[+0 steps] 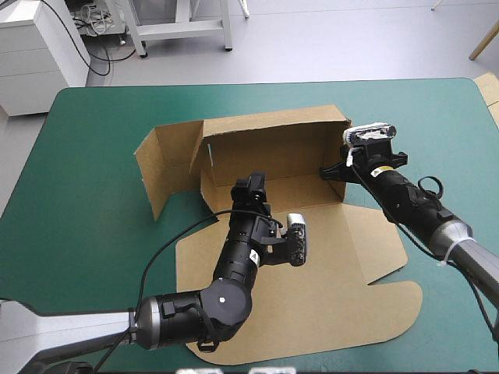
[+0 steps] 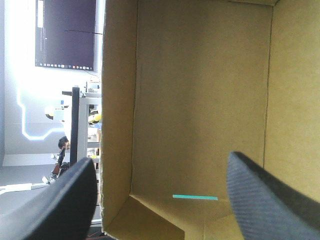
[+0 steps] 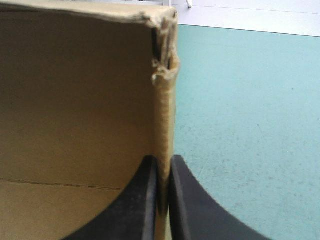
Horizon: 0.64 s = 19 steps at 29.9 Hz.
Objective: Fold the box
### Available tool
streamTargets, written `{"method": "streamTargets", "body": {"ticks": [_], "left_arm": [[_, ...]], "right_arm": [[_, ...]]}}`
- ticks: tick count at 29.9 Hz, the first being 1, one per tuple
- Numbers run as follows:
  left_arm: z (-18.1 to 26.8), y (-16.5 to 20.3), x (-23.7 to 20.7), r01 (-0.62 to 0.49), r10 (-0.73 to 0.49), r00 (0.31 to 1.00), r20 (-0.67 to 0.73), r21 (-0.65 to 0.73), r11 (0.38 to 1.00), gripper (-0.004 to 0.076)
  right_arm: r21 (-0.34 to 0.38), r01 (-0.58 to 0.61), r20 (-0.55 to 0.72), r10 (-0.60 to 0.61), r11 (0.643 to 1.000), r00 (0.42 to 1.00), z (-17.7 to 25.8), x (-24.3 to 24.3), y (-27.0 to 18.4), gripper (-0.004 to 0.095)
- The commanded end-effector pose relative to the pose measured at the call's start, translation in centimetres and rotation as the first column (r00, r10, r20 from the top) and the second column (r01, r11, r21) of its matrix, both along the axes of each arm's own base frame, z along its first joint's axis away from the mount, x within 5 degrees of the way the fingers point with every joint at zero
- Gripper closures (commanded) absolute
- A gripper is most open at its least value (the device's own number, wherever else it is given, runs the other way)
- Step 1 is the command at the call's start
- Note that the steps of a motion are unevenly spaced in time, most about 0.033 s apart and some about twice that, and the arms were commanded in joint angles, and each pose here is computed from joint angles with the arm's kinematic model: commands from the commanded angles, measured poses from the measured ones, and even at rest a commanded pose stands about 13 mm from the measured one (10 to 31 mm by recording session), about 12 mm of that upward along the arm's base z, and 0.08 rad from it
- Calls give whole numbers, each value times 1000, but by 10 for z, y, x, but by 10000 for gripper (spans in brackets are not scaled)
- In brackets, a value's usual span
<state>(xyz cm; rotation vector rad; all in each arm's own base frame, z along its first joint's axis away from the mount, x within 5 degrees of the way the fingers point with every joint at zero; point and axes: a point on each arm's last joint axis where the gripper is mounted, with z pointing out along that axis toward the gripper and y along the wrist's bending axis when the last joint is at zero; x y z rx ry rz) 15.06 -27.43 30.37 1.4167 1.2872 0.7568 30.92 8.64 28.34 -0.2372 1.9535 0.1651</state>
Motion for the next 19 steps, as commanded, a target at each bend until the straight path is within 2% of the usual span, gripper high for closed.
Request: {"method": "streamTargets", "body": {"ticks": [1, 4, 5, 7, 9, 12, 16, 19], "left_arm": [[23, 5, -2, 0, 3, 998, 68, -42, 999, 338], [23, 5, -2, 22, -25, 996, 87, 42, 999, 696], [24, 4, -2, 36, -43, 995, 91, 80, 996, 718], [28, 2, 1, 58, -61, 998, 27, 91, 994, 706], [36, 2, 9, 65, -59, 993, -106, 59, 996, 708], [55, 8, 26, 44, -50, 947, -316, -27, 999, 708], [92, 35, 57, -80, -12, 857, -515, -156, 985, 708], [117, 73, 83, -222, 32, 780, -625, -229, 948, 708]], "right_arm": [[18, 30, 110, -32, 999, 993, 25, 1, -6, 924], [17, 26, 101, -28, 1000, 994, 25, 1, -5, 924], [17, 26, 101, -28, 1000, 995, 25, 1, -5, 924], [17, 24, 98, -26, 1000, 995, 24, 1, -5, 924], [16, 22, 93, -24, 1000, 995, 24, 1, -5, 924], [15, 14, 77, -16, 1000, 997, 23, 0, -4, 924], [14, 9, 66, -10, 1000, 998, 22, 0, -4, 924], [32, 12, 53, -13, 999, 998, 21, -1, -3, 924]]}}
